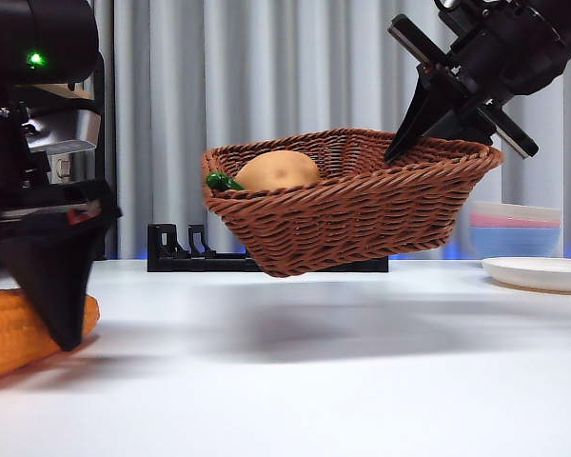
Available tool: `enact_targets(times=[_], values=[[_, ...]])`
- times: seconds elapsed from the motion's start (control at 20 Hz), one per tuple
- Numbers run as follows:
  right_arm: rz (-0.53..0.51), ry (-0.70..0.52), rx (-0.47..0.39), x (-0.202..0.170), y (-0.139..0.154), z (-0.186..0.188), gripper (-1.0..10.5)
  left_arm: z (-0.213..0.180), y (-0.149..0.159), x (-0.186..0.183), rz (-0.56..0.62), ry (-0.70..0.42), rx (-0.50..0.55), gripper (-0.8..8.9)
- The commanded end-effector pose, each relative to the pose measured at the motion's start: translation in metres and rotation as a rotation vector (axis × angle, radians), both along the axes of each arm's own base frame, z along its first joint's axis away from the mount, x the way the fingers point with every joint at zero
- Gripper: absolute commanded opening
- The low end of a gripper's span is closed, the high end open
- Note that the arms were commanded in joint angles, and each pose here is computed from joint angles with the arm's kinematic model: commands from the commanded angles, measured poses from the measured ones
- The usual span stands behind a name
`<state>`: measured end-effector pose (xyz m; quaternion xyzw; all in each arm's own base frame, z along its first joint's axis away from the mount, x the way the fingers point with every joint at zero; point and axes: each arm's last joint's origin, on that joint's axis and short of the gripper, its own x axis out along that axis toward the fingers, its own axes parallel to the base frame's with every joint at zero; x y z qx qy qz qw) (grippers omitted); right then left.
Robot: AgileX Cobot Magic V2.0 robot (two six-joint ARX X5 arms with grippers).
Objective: Pick up the basket,pick up the corn from the table,pick up the potato from the table,pick up the cucumber from the table,put all items into the basket
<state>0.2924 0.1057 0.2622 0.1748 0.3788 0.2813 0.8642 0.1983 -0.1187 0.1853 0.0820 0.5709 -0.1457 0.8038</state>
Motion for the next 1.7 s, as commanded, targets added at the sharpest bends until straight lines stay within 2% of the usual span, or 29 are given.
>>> enact_targets(times=[0.05,0.2,0.3,0.4,0.5,0.6,0.7,0.8,0.95,1.1,1.3,1.35,1.45,1.5,1.7], values=[[-0.001,-0.021,0.025,0.001,0.001,0.006,-0.1,-0.003,0.001,-0.001,-0.036,0.008,0.016,-0.08],[-0.001,-0.022,0.024,0.001,0.001,0.006,-0.1,0.005,0.001,-0.011,-0.064,0.043,-0.04,-0.08],[-0.001,-0.022,0.024,0.001,0.001,0.006,-0.1,0.025,-0.001,-0.034,-0.118,0.061,-0.141,-0.08],[-0.002,-0.022,0.024,0.001,0.001,0.006,-0.1,0.049,-0.002,-0.059,-0.138,0.025,-0.26,-0.08],[-0.002,-0.022,0.024,0.001,0.001,0.006,-0.1,0.08,-0.002,-0.08,-0.128,-0.075,-0.442,-0.08],[-0.001,-0.022,0.024,0.001,0.001,0.006,-0.1,0.113,-0.007,-0.087,-0.17,-0.23,-0.613,-0.08],[0.0,-0.022,0.025,0.001,0.001,0.006,-0.1,0.142,-0.014,-0.082,-0.174,-0.39,-0.701,-0.08],[0.005,-0.021,0.025,0.0,0.003,0.006,-0.1,0.16,-0.026,-0.065,-0.155,-0.512,-0.688,-0.08],[0.01,-0.02,0.026,0.0,0.004,0.006,-0.1,0.167,-0.051,-0.022,-0.112,-0.61,-0.603,-0.08],[0.027,-0.02,0.026,-0.002,0.009,0.006,-0.1,0.165,-0.08,0.022,-0.099,-0.6,-0.572,-0.08],[0.035,-0.015,0.03,-0.004,0.013,0.006,-0.1,0.149,-0.111,0.065,-0.139,-0.514,-0.478,0.14],[0.036,-0.014,0.03,-0.004,0.013,0.006,-0.1,0.141,-0.116,0.07,-0.14,-0.49,-0.458,1.43],[0.032,-0.005,0.037,-0.004,0.013,0.006,-0.1,0.129,-0.121,0.077,-0.136,-0.463,-0.433,5.25],[0.029,-0.001,0.041,-0.004,0.013,0.006,-0.1,0.127,-0.121,0.078,-0.134,-0.458,-0.429,5.64],[0.034,-0.001,0.04,-0.005,0.015,0.006,-0.1,0.131,-0.121,0.078,-0.134,-0.458,-0.433,5.63]])
